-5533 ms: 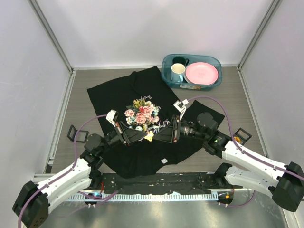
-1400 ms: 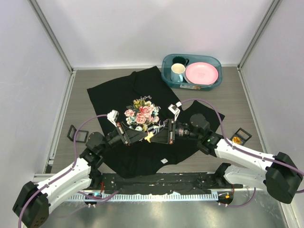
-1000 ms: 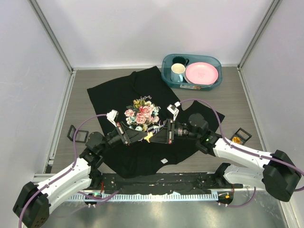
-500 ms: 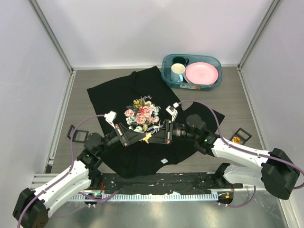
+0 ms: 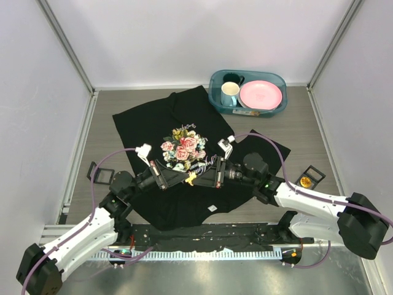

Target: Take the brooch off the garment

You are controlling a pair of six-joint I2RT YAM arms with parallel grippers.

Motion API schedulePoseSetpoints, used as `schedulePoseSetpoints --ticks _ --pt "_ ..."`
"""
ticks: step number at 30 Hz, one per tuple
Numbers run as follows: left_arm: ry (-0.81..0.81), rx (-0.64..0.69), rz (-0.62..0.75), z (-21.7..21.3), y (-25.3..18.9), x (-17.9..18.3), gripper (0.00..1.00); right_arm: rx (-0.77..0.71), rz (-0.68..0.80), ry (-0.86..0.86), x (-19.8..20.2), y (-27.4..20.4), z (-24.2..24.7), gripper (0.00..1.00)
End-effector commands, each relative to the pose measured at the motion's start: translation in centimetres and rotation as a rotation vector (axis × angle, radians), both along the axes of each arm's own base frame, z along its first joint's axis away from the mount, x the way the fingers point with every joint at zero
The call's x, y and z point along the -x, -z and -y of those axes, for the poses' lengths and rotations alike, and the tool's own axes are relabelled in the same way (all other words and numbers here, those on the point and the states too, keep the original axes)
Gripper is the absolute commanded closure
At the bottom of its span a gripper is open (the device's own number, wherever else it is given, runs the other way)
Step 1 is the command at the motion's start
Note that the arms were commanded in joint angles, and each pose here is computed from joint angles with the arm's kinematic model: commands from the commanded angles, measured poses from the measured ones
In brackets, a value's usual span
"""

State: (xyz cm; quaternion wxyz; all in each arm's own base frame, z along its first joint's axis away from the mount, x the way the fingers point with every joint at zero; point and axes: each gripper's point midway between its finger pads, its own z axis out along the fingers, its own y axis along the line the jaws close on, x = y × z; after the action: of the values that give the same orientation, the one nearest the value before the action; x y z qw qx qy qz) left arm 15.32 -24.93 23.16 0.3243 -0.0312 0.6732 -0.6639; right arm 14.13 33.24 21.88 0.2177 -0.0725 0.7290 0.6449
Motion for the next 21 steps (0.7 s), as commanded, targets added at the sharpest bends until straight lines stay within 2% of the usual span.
schedulePoseSetpoints --ticks 1,6,16,21 --pt "0.078 0.053 0.078 0.4 -3.3 1.7 1.00 -0.066 0.055 0.162 -2.7 -1.2 0.8 0.93" --pt "0.069 0.064 0.082 0.2 -3.6 1.7 1.00 -0.109 0.063 0.173 -2.3 -1.8 0.6 0.93" --pt "0.056 0.072 0.064 0.0 -3.4 1.7 1.00 -0.145 0.087 0.197 -1.9 -2.6 1.4 0.87" --pt "0.050 0.076 0.061 -0.2 -3.3 1.8 1.00 -0.152 0.094 0.182 -1.5 -2.8 1.5 0.79"
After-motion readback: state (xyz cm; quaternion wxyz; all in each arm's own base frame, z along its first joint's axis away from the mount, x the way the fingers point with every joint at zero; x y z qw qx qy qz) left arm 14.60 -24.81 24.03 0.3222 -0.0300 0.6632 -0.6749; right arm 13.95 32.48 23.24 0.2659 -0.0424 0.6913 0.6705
